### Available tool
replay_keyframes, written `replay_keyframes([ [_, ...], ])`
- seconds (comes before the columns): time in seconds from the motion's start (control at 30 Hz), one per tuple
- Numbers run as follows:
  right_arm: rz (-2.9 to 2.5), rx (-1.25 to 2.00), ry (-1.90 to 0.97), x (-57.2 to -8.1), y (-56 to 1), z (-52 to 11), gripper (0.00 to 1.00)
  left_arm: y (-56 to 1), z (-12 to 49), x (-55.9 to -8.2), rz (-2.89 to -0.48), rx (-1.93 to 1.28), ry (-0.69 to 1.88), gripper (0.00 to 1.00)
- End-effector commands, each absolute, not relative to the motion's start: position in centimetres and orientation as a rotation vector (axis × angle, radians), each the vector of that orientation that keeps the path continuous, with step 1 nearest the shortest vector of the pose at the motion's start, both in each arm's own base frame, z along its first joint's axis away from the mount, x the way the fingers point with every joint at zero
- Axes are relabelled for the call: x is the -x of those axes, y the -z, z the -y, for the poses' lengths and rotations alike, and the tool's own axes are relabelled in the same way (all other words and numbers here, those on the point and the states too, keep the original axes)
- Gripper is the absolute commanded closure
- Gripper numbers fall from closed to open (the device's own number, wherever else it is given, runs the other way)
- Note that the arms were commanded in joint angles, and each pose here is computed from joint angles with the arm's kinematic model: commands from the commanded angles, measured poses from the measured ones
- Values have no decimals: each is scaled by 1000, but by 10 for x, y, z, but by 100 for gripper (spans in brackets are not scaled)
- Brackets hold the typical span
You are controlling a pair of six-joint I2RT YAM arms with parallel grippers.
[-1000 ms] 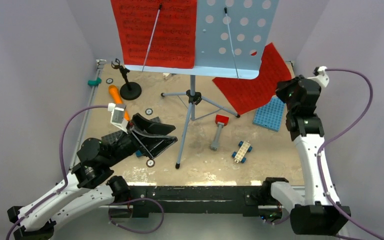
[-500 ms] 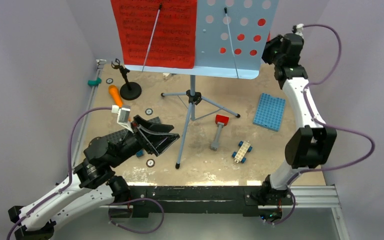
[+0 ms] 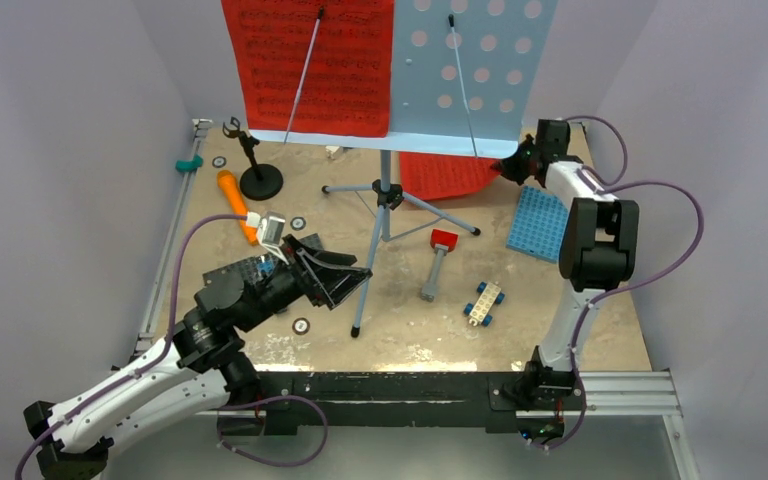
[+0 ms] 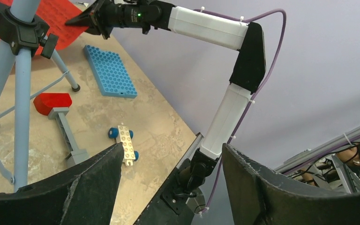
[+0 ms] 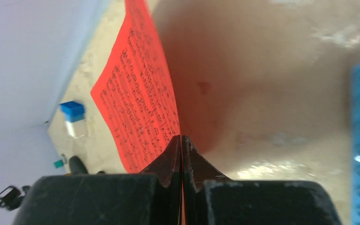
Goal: Pack up the instrument practice props
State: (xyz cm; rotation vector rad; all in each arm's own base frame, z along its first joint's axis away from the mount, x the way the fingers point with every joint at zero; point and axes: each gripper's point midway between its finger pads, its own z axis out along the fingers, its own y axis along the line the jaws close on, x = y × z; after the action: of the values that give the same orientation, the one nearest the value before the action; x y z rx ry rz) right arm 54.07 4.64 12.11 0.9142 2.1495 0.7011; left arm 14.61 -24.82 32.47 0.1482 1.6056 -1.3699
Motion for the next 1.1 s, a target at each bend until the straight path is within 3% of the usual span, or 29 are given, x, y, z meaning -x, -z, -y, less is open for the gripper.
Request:
replay_keyframes([
  [0.0, -2176, -903, -627, -531, -125, -28, 100, -332, 250, -147, -1568, -132, 1396, 20],
  [0.07, -2222, -908, -617, -528, -119, -26, 96, -329, 250, -148, -1576, -123, 1395, 20],
  [0.17, -2249, -874, -607, -526, -124, -25, 59, -326, 248, -147, -1596, -111, 1393, 18],
  [0.3, -2219, -833, -600, -520, -147, -24, 40, -322, 240, -150, -1615, -67, 1358, 15],
  [0.47, -2129, -803, -596, -501, -197, -23, 33, -317, 230, -155, -1634, -7, 1315, 9],
  [0.57, -2075, -796, -584, -478, -220, -22, 32, -313, 224, -159, -1655, 36, 1280, 1],
  [0.83, -1943, -809, -519, -394, -219, -18, 31, -314, 198, -170, -1710, 226, 1182, 0],
  [1.07, -1814, -589, -565, -324, -233, -78, 35, -353, 164, -166, -1546, 236, 1147, 0],
])
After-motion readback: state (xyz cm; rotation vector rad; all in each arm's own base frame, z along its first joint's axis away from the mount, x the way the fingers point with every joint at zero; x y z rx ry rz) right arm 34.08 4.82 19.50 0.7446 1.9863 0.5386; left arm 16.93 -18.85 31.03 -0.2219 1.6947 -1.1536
